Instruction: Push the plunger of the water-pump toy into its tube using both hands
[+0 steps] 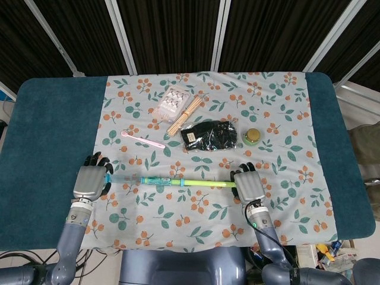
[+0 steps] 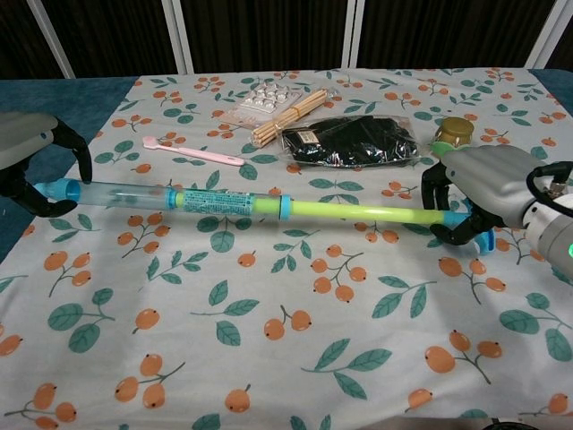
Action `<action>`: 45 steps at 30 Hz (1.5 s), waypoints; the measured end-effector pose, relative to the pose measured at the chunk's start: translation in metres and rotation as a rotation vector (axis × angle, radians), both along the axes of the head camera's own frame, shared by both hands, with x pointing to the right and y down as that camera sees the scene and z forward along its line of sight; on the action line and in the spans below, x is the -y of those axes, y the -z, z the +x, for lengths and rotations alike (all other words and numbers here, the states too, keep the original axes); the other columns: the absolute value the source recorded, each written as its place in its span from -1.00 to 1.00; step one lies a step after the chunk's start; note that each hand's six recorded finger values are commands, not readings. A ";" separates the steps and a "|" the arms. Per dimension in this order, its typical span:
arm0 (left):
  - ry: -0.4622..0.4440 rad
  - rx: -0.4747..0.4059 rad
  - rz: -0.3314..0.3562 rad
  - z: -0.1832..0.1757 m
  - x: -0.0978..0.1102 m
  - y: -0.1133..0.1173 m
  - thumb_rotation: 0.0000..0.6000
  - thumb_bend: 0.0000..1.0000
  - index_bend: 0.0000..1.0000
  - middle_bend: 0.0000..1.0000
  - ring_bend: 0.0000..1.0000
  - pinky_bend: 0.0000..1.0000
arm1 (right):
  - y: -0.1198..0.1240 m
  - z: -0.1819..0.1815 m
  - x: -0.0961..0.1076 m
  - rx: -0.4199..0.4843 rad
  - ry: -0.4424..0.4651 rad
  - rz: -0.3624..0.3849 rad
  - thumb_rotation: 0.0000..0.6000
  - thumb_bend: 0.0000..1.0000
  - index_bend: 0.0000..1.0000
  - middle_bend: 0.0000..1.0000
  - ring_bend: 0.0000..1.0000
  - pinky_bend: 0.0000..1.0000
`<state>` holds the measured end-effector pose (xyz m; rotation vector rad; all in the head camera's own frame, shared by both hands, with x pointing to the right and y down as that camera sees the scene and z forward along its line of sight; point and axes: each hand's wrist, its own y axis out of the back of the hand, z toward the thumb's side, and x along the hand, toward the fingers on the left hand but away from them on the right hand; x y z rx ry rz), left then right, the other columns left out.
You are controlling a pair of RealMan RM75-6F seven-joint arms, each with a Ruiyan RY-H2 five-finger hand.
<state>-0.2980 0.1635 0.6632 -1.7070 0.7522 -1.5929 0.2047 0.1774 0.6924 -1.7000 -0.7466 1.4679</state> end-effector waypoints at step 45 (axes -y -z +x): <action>-0.041 -0.083 -0.045 0.063 -0.005 -0.011 1.00 -0.23 0.13 -0.52 -0.88 -0.74 | 0.008 -0.058 -0.002 0.045 0.079 0.009 1.00 0.04 0.52 0.19 -0.51 -0.66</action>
